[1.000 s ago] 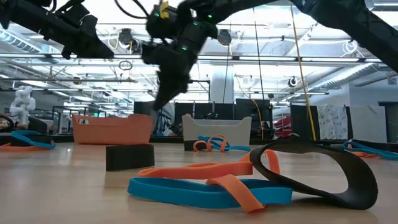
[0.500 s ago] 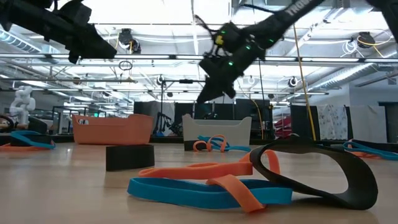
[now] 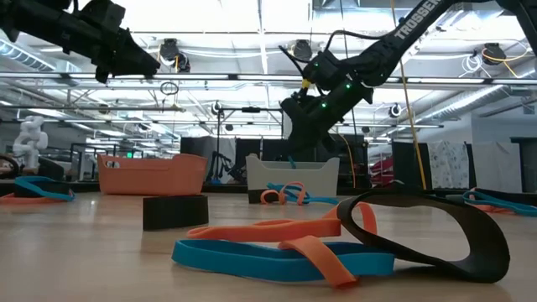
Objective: Sort rubber bands into baskets
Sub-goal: Put the blue rubberband into the gray bin
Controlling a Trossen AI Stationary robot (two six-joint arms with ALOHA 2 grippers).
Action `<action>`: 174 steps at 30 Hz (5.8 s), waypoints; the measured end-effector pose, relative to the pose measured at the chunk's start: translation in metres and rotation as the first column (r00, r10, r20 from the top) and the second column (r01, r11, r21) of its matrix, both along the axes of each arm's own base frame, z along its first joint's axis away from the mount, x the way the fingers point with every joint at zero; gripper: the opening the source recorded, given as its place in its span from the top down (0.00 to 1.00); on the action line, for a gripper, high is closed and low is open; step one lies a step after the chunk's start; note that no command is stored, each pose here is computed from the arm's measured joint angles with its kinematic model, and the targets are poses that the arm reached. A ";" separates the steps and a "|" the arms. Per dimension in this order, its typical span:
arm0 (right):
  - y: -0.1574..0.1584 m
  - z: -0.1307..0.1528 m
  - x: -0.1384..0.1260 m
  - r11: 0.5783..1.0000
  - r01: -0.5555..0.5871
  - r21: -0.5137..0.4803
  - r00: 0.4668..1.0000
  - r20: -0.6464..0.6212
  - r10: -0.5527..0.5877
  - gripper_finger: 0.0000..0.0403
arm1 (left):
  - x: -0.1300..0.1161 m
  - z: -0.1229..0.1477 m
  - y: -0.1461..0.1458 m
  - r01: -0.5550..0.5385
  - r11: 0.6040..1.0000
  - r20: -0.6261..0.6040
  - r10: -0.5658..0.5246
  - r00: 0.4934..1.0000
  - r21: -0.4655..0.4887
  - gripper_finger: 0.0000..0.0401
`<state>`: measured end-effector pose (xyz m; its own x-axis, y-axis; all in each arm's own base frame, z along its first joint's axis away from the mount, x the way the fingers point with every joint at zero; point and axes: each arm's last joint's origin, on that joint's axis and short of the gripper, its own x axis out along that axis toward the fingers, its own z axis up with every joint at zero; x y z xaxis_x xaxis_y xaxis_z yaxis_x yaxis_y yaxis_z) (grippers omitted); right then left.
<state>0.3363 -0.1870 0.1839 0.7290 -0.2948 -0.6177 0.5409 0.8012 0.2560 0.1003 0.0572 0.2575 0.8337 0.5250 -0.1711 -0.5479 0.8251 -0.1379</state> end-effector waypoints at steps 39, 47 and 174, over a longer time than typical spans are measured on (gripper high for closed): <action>0.021 0.082 -0.041 0.975 0.125 0.185 0.659 -0.750 0.058 0.73 | 0.016 -0.008 0.007 0.046 0.998 -0.057 -0.049 0.997 -0.045 0.69; 0.039 0.053 -0.086 0.961 0.249 0.120 0.489 -0.872 -0.018 0.73 | 0.016 -0.009 0.006 0.080 0.995 -0.061 -0.083 0.995 -0.059 0.69; 0.014 0.063 -0.021 0.975 0.219 0.031 0.957 -0.202 -0.208 0.73 | 0.016 -0.006 0.007 0.067 0.997 -0.040 -0.068 0.997 -0.039 0.69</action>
<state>0.3154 -0.1725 0.2469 0.5156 -0.3941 -0.7608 0.7417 0.6498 0.1661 0.1166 0.0639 0.2513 0.8589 0.4604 -0.2245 -0.4970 0.8551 -0.1479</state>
